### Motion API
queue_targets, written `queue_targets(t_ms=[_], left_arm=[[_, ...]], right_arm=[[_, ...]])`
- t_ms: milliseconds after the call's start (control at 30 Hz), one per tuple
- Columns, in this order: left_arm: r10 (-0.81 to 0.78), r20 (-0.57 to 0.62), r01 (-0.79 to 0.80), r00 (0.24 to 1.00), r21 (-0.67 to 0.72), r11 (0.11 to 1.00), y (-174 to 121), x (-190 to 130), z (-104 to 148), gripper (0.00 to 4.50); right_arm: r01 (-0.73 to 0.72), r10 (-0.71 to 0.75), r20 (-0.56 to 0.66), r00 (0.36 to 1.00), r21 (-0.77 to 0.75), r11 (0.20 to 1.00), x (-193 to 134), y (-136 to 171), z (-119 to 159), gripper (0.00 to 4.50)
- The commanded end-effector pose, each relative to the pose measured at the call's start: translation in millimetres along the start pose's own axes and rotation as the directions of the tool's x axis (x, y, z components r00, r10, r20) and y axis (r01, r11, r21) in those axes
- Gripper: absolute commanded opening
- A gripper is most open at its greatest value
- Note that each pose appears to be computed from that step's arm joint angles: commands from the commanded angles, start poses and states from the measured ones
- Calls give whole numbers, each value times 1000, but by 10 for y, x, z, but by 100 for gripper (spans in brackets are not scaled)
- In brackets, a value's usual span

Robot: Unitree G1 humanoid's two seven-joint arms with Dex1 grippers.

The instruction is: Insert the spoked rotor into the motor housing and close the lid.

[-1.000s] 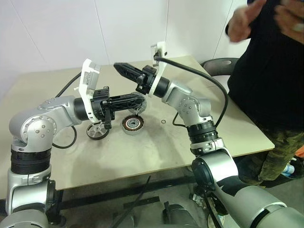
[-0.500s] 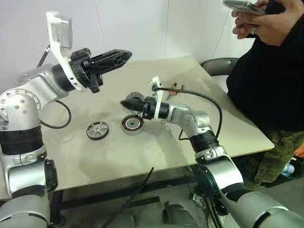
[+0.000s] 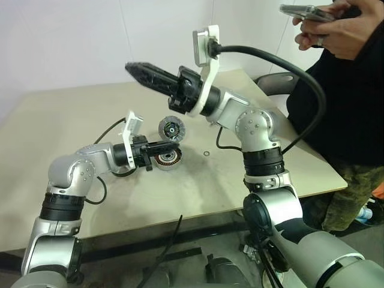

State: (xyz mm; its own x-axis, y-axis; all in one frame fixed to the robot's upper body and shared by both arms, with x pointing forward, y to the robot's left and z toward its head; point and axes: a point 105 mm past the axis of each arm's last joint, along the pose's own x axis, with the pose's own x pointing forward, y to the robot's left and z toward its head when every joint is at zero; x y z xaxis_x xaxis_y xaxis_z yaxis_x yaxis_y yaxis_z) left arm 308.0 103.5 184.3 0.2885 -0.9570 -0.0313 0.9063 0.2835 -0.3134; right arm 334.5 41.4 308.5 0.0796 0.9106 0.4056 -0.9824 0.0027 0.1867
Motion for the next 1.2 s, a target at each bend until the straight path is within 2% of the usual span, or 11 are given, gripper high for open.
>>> queue_targets(t_ms=[33,200,333,433,533,667,800,900,1033,1100,1200], left_arm=[[-138,113,123,984,133,983,-438,34,494,2],[-277,342,198,898,248,948,-865,-45,1341,2],[-163,390,69,906,246,967,-624,-88,1526,2],[4,375,-69,927,159,985,-108,-48,1371,2],[186,261,-220,947,109,969,420,102,928,2],[145,45,-150,988,133,980,446,310,281,2],[-30,-181,74,983,237,969,48,398,-200,2],[-135,-136,174,981,333,927,-284,549,60,2],[-286,165,205,944,387,899,-688,720,1058,2],[-247,255,131,935,398,908,-598,769,1400,2],[-31,339,-92,940,340,936,-68,810,1644,2]], right_arm=[[146,-153,-71,986,-101,984,-20,-309,-256,0],[326,-330,-174,928,-53,944,-256,-720,-705,0],[114,-133,-327,935,-77,990,-281,-443,-966,0],[-204,125,-492,862,-110,973,-376,34,-1141,0],[-349,289,-443,849,-60,935,-267,392,-861,0],[-288,261,-184,948,-139,948,189,435,-222,0],[-73,53,-79,995,-272,960,491,64,-9,0],[91,-159,-166,973,-355,931,518,-386,-291,0],[146,-267,-353,897,-332,932,310,-659,-925,0],[48,-208,-477,854,-326,944,227,-588,-1310,0],[-170,46,-559,828,-171,970,261,-223,-1657,0]])
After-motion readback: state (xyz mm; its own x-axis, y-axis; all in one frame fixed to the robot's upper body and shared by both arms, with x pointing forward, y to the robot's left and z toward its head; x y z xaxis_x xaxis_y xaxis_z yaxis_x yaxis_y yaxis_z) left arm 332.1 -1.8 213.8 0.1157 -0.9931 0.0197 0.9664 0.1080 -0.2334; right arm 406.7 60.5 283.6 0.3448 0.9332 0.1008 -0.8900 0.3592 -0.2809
